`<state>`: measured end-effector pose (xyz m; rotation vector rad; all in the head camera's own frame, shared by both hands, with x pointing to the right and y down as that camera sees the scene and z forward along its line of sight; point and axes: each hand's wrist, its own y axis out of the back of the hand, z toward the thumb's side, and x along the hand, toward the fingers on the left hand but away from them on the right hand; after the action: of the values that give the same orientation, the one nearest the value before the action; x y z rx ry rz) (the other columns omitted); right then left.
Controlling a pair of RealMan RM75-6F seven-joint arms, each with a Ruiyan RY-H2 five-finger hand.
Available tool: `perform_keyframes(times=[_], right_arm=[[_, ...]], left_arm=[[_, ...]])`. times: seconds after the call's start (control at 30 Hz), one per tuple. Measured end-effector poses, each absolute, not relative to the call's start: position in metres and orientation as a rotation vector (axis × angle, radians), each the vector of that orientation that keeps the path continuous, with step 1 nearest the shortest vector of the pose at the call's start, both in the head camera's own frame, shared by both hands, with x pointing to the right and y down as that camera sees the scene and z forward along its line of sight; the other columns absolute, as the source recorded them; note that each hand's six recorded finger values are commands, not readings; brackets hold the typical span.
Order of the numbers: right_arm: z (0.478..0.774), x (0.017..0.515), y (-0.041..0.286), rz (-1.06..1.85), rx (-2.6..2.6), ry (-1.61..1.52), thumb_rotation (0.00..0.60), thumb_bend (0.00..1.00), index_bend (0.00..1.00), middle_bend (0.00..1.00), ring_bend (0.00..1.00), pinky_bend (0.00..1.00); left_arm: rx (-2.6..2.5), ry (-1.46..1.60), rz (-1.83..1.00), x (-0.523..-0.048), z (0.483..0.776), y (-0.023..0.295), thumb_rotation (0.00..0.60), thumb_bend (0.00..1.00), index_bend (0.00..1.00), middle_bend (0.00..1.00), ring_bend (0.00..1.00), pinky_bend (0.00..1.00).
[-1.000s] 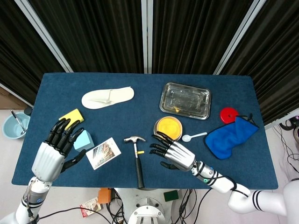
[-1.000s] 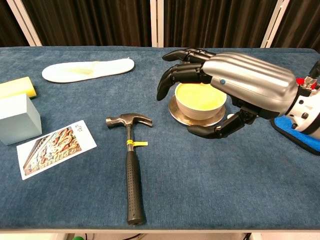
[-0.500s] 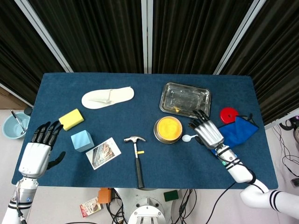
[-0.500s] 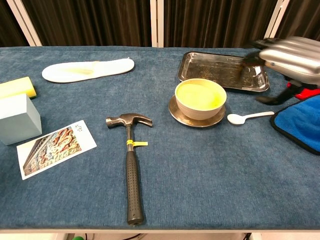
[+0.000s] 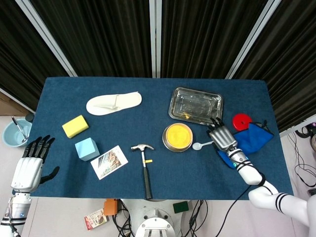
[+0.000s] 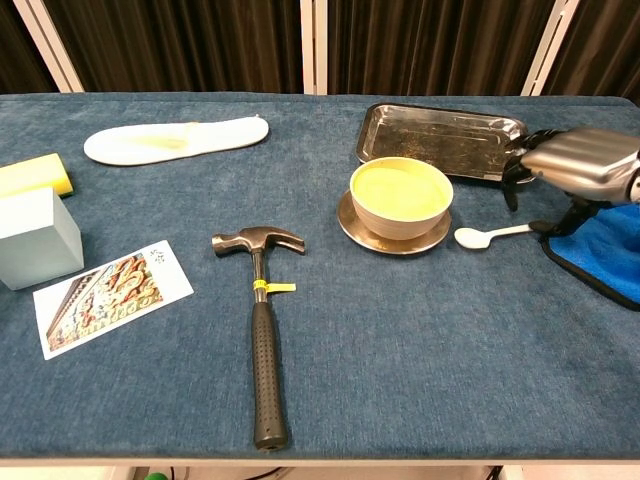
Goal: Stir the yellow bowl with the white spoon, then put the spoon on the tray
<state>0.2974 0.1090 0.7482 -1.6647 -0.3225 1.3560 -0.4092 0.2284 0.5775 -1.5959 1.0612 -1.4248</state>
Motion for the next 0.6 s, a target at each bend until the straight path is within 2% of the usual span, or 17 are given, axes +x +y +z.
perform_keyframes(times=[0.33,0.53,0.6], right_arm=[[0.753,0.287,0.119,1.305,-1.708,-0.297,0.6,0.39,0.48,0.26,0.04,0.1],[0.755,0.28,0.12,1.286,-1.705,-0.294,0.6,0.47,0.62,0.3,0.04,0.1],[0.753,0.281,0.118,1.283,-1.697,-0.301,0.6,0.48,0.63,0.3,0.04,0.1]], left_arm=[[-1.603,1.066,-1.418,-0.409,0.58,0.228,0.6,0.21,0.09,0.05,0.01,0.11],[-1.599,1.072,-1.42,-0.411,0.579,0.23,0.6,0.21,0.09,0.05,0.01,0.11],[-1.595,1.075,-1.421,-0.413,0.578,0.231,0.6,0.21,0.09,0.05,0.01,0.11]])
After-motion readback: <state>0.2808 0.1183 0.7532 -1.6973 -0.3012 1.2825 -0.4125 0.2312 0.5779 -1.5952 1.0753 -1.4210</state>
